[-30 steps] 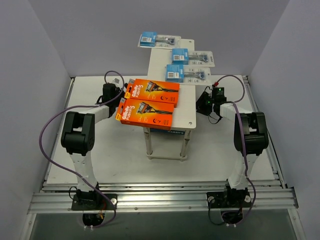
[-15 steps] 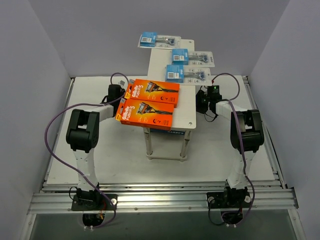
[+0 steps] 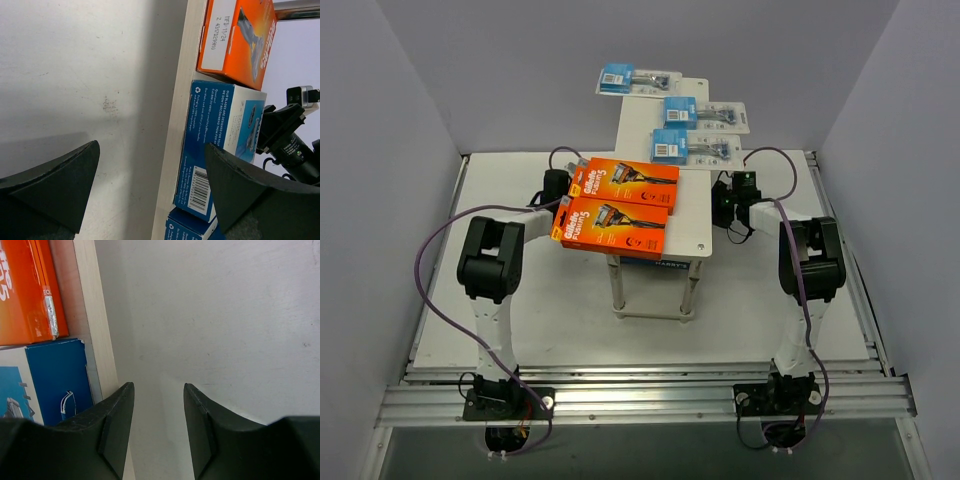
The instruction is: Place and organize the shaving razors onto the shelf
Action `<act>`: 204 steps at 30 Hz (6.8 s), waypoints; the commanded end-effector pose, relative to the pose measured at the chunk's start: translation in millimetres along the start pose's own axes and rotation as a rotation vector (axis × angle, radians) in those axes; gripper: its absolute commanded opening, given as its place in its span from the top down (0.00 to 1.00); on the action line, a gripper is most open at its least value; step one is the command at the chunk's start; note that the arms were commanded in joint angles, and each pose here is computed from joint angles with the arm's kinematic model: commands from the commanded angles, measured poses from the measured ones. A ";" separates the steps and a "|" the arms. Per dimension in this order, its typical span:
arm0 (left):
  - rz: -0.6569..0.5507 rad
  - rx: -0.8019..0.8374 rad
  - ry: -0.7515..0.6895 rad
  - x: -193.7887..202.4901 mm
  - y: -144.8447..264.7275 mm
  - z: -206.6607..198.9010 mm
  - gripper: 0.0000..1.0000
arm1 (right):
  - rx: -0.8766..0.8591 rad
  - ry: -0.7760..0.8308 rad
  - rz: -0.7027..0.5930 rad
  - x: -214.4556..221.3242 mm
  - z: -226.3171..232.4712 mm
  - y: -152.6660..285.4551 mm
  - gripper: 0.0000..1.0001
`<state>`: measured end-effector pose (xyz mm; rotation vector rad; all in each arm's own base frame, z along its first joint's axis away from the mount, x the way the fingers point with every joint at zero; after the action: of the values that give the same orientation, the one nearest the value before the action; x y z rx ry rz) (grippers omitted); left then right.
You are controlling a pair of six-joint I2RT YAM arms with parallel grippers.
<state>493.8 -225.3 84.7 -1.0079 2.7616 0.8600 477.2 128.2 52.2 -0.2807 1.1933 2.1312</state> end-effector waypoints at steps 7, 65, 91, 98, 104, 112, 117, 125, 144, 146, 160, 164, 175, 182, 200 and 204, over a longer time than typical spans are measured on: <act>-0.041 0.045 -0.017 -24.0 18.7 -14.5 0.06 | -0.035 0.002 -0.033 -17.9 6.9 14.8 0.60; -0.228 -0.140 -0.446 -89.1 185.4 -141.4 0.06 | 0.363 0.244 -0.482 -210.2 29.3 201.9 0.36; -0.155 -0.291 -0.523 -12.6 287.8 -117.5 0.06 | 0.363 0.268 -0.370 -128.0 35.2 252.5 0.37; -0.149 -0.291 -0.540 7.5 316.3 -119.9 0.06 | 0.348 0.331 -0.288 -70.8 62.1 252.0 0.39; -0.138 -0.279 -0.541 25.9 332.1 -118.1 0.06 | 0.352 0.327 -0.287 -50.9 60.0 278.3 0.41; -0.116 -0.226 -0.558 48.8 345.7 -129.6 0.06 | 0.335 0.328 -0.255 -29.8 63.4 289.8 0.41; -0.082 -0.186 -0.577 64.5 340.1 -141.5 0.06 | 0.311 0.339 -0.240 -16.0 74.3 293.5 0.41; -0.068 -0.156 -0.558 75.5 337.3 -147.5 0.06 | 0.303 0.350 -0.216 0.9 77.7 301.4 0.41; -0.041 -0.125 -0.549 97.7 320.6 -161.2 0.06 | 0.268 0.392 -0.147 39.6 81.1 306.8 0.41; -0.042 -0.129 -0.547 99.0 318.9 -161.7 0.06 | 0.265 0.392 -0.154 39.6 80.8 306.9 0.41; -0.037 -0.125 -0.550 106.9 313.3 -166.2 0.06 | 0.267 0.403 -0.148 42.0 77.6 301.3 0.41; -0.054 -0.129 -0.557 106.0 321.6 -167.1 0.06 | 0.268 0.403 -0.154 41.1 78.2 301.1 0.41; -0.063 -0.181 -0.581 108.4 341.1 -155.0 0.06 | 0.274 0.402 -0.162 38.7 77.6 293.0 0.39; -0.083 -0.305 -0.584 102.1 351.8 -129.4 0.06 | 0.284 0.405 -0.167 35.6 78.1 289.9 0.38; -0.189 -0.343 -0.539 13.1 351.9 -116.7 0.06 | 0.317 0.415 -0.194 20.2 77.6 293.3 0.37; -0.179 -0.327 -0.536 1.5 336.5 -120.3 0.06 | 0.323 0.419 -0.210 13.2 80.1 298.7 0.37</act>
<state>282.7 -73.6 325.5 -0.8695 2.1402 1.4534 280.9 101.9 275.3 -0.6735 1.6361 1.7759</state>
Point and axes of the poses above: each gripper's point midway between its finger pads, its own y axis back along the fingers, its own z axis along the line the jaws close on, x = y × z, the point moved 2 cm from there along y, back along the fingers, and after that the axes turned 3 degrees about y, right-handed, at the moved point
